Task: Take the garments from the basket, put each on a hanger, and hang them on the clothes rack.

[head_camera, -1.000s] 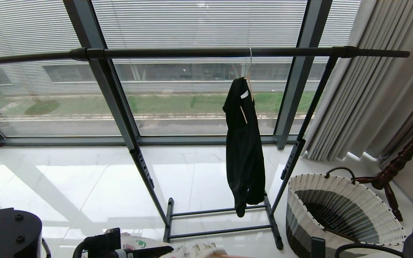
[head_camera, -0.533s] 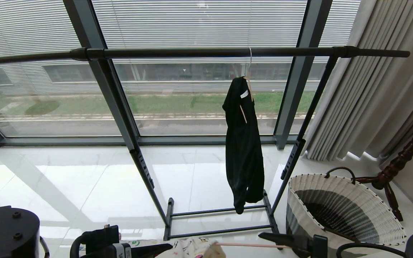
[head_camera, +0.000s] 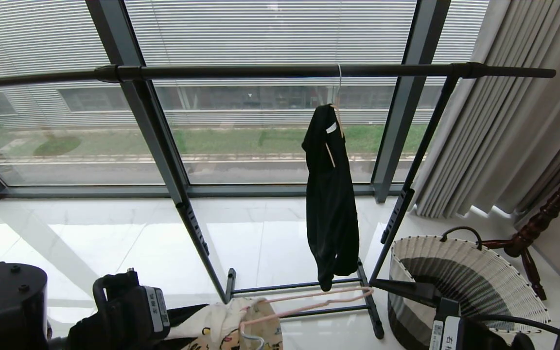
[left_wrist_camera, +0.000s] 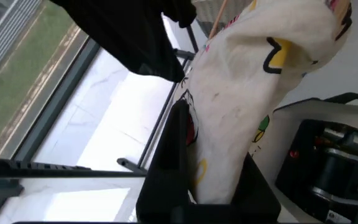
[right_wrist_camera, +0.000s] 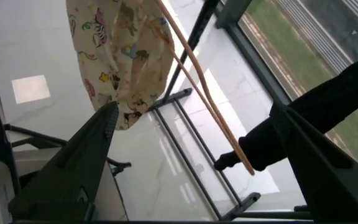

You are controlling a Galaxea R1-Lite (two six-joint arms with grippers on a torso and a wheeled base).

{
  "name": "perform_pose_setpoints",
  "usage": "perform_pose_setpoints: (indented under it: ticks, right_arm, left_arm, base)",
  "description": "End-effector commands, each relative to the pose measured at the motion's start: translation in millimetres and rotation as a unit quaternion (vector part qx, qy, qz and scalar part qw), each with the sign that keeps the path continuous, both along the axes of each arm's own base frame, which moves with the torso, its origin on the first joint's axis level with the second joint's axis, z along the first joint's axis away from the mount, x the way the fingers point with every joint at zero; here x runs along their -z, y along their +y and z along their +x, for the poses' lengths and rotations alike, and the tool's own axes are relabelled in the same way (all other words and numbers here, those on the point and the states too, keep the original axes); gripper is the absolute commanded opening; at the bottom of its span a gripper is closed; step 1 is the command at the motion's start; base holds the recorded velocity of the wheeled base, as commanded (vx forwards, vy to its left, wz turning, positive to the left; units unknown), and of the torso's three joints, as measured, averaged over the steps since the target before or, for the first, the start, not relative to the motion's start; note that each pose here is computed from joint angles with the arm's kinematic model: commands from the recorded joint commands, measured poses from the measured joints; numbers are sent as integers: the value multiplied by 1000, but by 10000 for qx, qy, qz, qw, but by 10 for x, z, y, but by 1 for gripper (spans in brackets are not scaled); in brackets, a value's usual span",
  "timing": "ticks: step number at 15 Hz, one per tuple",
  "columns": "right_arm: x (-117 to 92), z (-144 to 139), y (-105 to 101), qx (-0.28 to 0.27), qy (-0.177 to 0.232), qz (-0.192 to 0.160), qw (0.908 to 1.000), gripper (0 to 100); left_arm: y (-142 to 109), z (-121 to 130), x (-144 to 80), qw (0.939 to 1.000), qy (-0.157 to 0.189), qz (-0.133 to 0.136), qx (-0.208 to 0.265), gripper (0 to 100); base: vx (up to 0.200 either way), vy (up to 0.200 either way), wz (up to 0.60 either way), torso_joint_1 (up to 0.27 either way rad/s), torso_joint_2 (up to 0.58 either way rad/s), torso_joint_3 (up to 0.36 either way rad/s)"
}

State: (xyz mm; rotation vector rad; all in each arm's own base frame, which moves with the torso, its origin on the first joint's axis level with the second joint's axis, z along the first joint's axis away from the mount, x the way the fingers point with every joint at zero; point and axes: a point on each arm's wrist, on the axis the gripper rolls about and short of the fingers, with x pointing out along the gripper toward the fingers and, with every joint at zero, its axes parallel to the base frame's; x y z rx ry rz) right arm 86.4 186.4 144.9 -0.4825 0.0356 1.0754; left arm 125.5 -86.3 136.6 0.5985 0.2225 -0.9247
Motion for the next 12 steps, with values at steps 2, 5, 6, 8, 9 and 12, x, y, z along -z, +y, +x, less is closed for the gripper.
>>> perform_pose_setpoints:
  ticks: [2, 5, 6, 8, 9, 12]
  right_arm:
    - [-42, 2, -33, 22, -50, 89, 9999, 100]
    - [-11, 18, -5, 31, 37, 51, 10000, 100]
    - [13, 29, 19, 61, 158, 51, 9998, 100]
    - [75, 96, 157, 299, 759, 232, 9964, 100]
    - [73, 138, 239, 478, 980, 381, 9933, 100]
    - [98, 414, 630, 1708, 1660, 1129, 9646, 100]
  left_arm:
    - [34, 104, -143, 9935, 505, -837, -586, 0]
    - [-20, 213, -396, 9849, 522, -1447, -789, 0]
    - [-21, 215, -429, 9847, 465, -1485, -779, 0]
    - [-14, 192, -512, 9841, 309, -1589, -734, 0]
    - [-2, 170, -539, 9837, 246, -1630, -723, 0]
    - [40, 91, -612, 9823, 59, -1745, -678, 0]
  base:
    - [0, 0, 0, 0, 0, 0]
    - [0, 0, 0, 0, 0, 0]
    - [0, 0, 0, 0, 0, 0]
    - [0, 0, 0, 0, 0, 0]
    - [0, 0, 0, 0, 0, 0]
    - [0, 0, 0, 0, 0, 0]
